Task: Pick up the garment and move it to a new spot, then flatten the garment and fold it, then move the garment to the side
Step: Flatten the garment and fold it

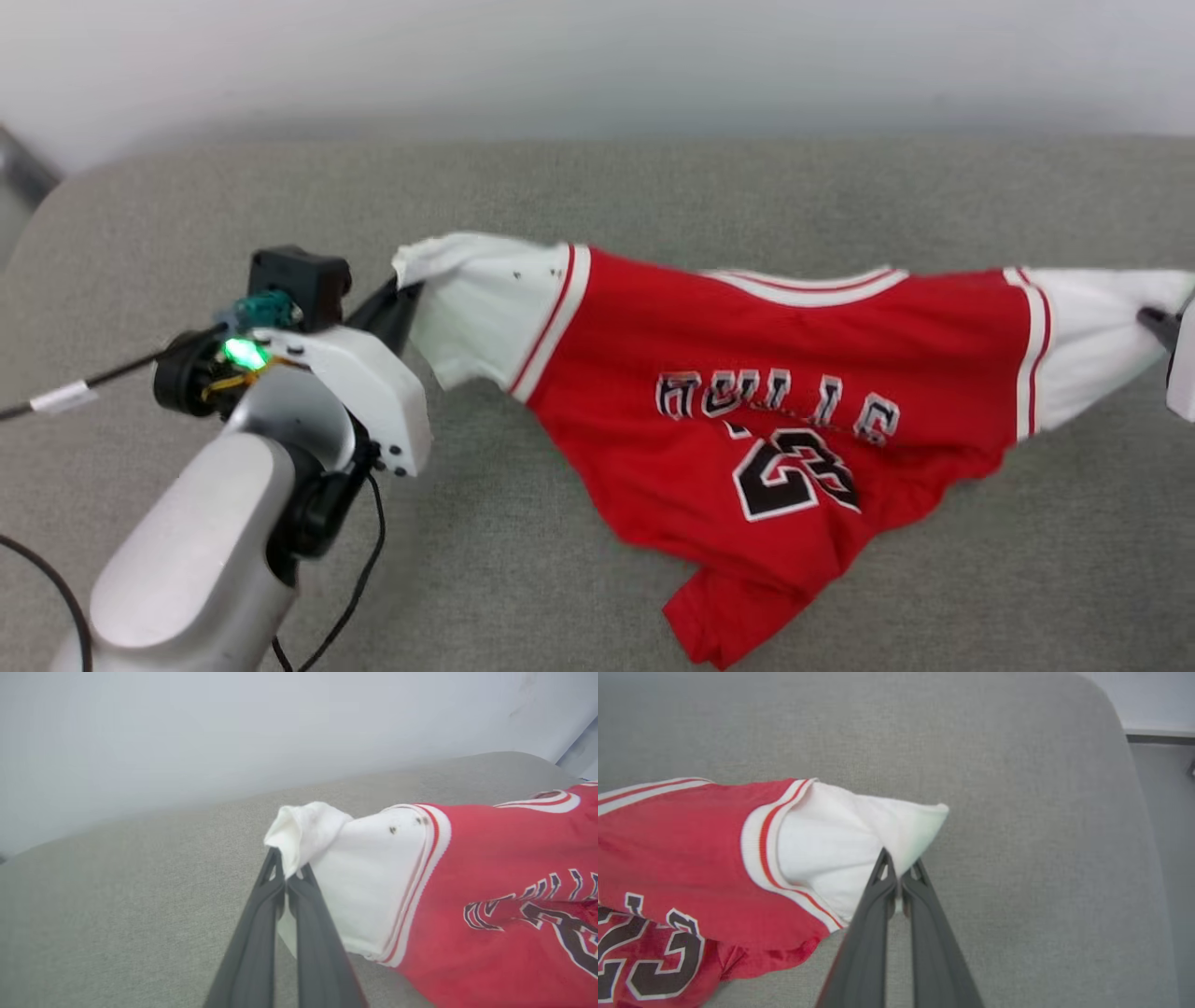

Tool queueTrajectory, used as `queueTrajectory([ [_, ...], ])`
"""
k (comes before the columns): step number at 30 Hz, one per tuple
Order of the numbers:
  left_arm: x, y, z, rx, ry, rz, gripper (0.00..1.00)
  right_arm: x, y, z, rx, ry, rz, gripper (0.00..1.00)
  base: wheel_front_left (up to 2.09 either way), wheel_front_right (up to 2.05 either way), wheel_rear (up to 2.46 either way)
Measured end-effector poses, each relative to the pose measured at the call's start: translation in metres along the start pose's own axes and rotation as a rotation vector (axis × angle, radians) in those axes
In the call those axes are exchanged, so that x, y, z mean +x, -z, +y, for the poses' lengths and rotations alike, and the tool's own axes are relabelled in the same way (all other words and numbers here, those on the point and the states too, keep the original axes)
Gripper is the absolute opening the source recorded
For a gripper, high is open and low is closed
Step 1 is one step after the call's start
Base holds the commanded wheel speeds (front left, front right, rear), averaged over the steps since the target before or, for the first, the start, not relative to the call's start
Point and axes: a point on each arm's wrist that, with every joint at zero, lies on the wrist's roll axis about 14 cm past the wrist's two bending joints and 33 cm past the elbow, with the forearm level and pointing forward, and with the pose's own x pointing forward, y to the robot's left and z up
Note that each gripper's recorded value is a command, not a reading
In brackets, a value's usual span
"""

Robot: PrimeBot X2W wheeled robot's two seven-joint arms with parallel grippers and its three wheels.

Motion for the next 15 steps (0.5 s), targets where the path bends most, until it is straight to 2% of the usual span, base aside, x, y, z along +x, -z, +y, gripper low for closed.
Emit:
queueTrajectory([
  [11, -0.027, -0.148, 0.011, 0.103, -0.04, -0.343, 0.0, -0.12, -0.132, 0.001, -0.141, 0.052, -0.481, 0.0, 0.0, 0.0, 0.0],
  [15, -0.02, -0.192, 0.021, 0.109, -0.058, -0.423, 0.0, -0.138, -0.171, 0.009, -0.177, 0.058, -0.579, 0.0, 0.0, 0.0, 0.0],
])
